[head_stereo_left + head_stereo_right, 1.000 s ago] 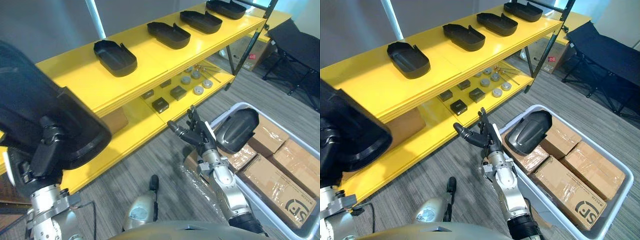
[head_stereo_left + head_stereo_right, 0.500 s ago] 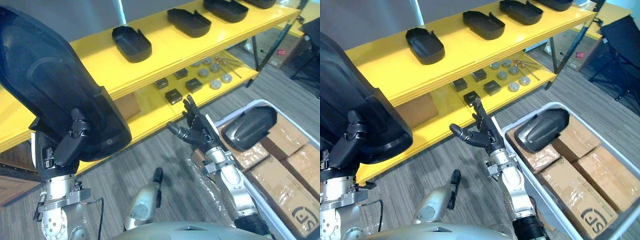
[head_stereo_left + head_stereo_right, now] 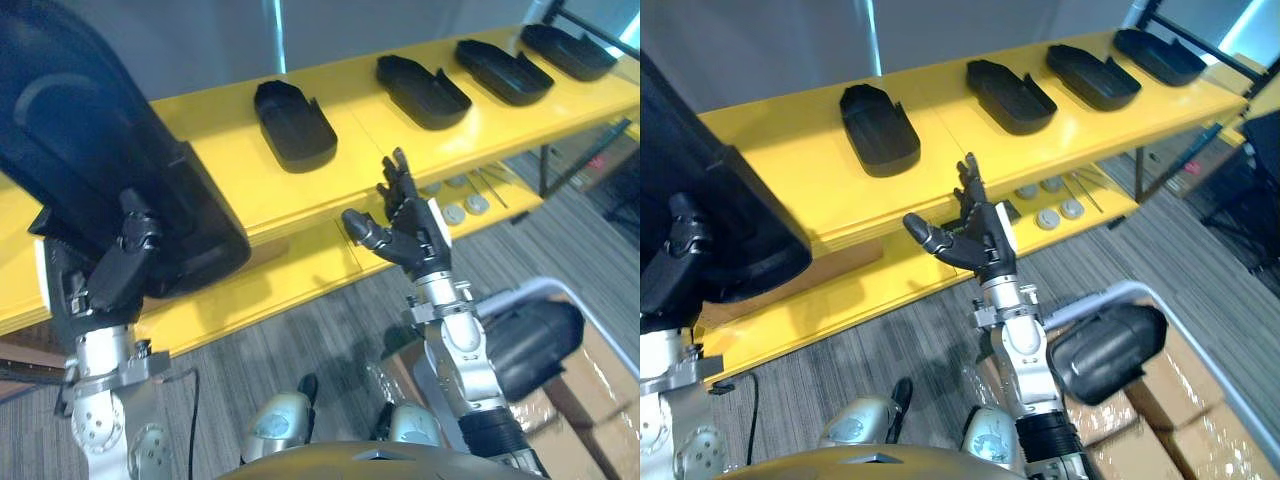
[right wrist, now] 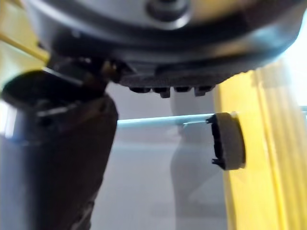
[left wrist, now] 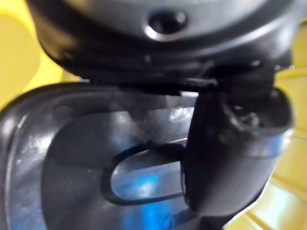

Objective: Walk over and take three plastic housings, then place them on the shelf

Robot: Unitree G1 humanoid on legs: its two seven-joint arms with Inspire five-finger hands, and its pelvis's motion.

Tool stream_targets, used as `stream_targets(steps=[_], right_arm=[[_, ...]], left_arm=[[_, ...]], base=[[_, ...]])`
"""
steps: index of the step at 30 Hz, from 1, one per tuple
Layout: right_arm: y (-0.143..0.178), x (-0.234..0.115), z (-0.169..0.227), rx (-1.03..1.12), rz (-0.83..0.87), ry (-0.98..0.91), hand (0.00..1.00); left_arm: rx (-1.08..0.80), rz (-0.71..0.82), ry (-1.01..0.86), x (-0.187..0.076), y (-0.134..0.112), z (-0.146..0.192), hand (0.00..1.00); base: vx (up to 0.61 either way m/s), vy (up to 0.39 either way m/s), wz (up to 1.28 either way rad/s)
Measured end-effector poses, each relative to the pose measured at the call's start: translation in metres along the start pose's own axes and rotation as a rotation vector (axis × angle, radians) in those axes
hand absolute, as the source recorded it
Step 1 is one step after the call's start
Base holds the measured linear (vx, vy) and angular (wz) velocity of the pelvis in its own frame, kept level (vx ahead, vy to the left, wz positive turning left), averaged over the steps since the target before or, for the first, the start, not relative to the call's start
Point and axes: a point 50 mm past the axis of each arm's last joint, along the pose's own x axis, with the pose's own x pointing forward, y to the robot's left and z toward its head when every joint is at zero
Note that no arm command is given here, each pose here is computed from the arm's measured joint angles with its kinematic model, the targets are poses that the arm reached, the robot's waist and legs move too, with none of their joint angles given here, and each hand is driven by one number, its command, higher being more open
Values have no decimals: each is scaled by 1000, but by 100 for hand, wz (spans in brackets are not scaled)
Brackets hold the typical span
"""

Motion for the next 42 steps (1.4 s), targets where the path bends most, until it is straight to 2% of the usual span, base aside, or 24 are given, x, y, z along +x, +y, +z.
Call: stream_targets(steps=[4,8,18,21,26,31,37,42], right_arm=[[-10,4,22,-5,26,-92,100],[-31,2,21,-43,-38,-49,100],[-40,-4,21,10,-129,-64,100],[-48,-8,20,15,-197,-64,100],[-44,-8,19,6,-180,-69,100],[-29,-18,-7,104,-232,21,100],[-31,-16,5,82,-219,-31,100],[-41,-23,17,51,-260,-69,100]], left_arm=[[-12,34,63,-10,2,-10,0],[-25,24,72,-14,-1,-11,0],[-41,44,93,-22,-2,-12,0],[-75,3,105,-22,-11,-17,0],[-97,-3,121,-24,-16,-21,0],[-82,-72,148,-15,-17,-25,0],[-65,-129,182,-9,-17,-27,0],[-76,-175,196,-4,-30,-32,0]], base=[[298,-364,94],[241,-190,64],[76,23,27],[-30,159,68],[-14,446,-17],[-105,513,-22],[-34,144,-9],[27,23,25]])
